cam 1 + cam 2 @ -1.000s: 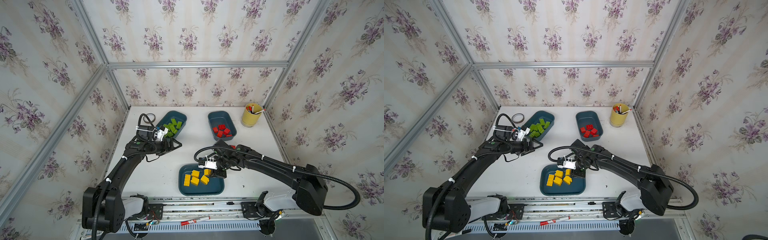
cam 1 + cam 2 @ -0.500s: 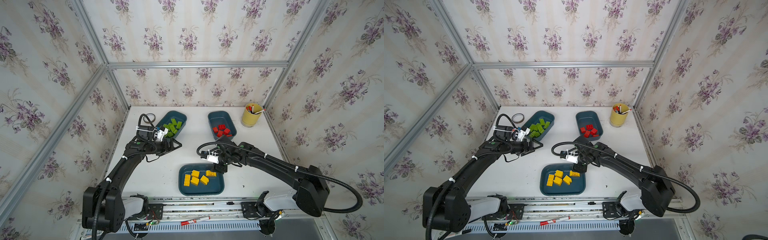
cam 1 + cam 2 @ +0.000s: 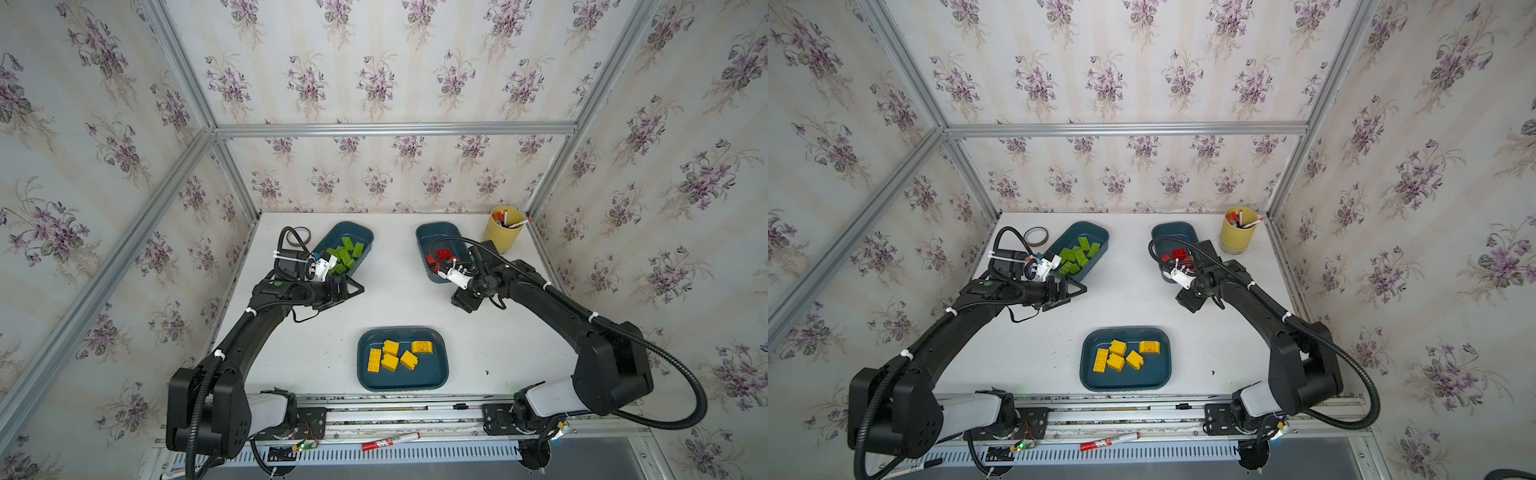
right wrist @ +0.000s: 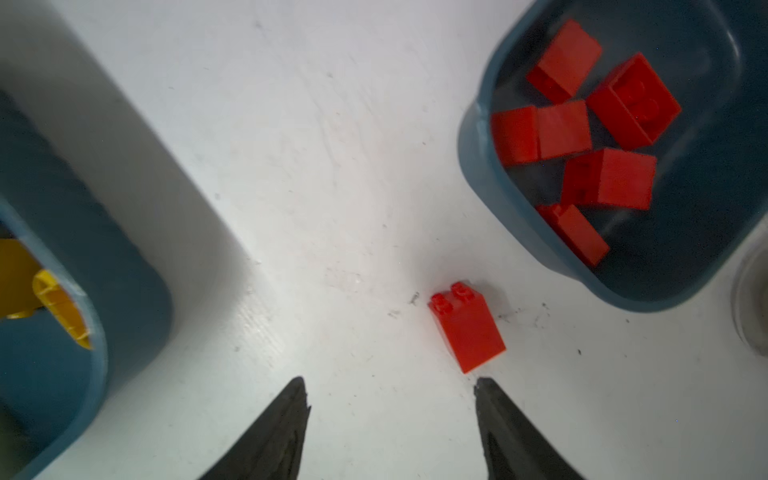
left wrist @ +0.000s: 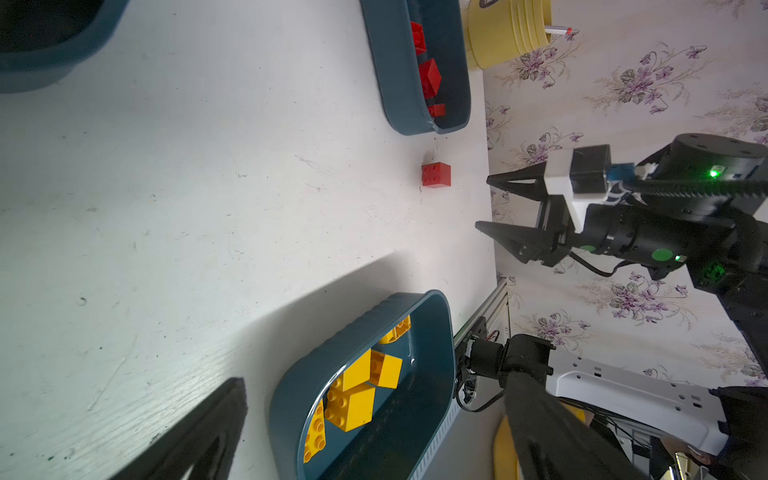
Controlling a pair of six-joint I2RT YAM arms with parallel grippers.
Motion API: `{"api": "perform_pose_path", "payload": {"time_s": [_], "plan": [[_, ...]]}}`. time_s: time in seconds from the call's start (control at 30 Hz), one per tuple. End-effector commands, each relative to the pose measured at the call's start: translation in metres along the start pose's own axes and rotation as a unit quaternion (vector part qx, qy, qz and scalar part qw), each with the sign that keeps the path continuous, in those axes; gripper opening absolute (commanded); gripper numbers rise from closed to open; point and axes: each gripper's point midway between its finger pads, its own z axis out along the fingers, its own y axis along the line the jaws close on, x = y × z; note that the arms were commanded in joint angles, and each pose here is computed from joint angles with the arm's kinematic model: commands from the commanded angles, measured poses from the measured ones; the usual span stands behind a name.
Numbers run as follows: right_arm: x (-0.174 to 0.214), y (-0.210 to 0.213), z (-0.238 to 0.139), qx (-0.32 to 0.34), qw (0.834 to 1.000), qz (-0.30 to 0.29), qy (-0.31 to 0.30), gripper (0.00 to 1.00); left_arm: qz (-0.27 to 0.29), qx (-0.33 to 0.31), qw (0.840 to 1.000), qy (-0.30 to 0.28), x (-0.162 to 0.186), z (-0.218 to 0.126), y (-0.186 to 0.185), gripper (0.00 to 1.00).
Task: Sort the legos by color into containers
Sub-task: 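Lower the right gripper onto the last red 2x2 brick and grasp it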
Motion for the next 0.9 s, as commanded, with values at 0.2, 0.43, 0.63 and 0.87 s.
{"api": "perform_pose_path", "payload": {"time_s": [0.2,0.43,0.63,0.87], "plan": [[0.018,-0.025,0.03,0.012,0.992,-0.082,0.091,0.67,0.015,0.009,1.0,0.004,-0.002,0.002,-0.002,0.99],[0.026,-0.037,0.048,0.011,0.988,-0.096,0.121,0.68,0.016,0.009,1.0,0.006,-0.002,0.003,-0.001,0.99],[0.023,-0.041,0.064,0.005,0.988,-0.098,0.121,0.67,0.018,0.012,1.0,0.008,-0.002,0.004,-0.001,0.99],[0.027,-0.04,0.077,-0.009,0.987,-0.097,0.131,0.65,0.019,0.01,1.0,0.008,0.002,0.003,0.001,0.99]]}}
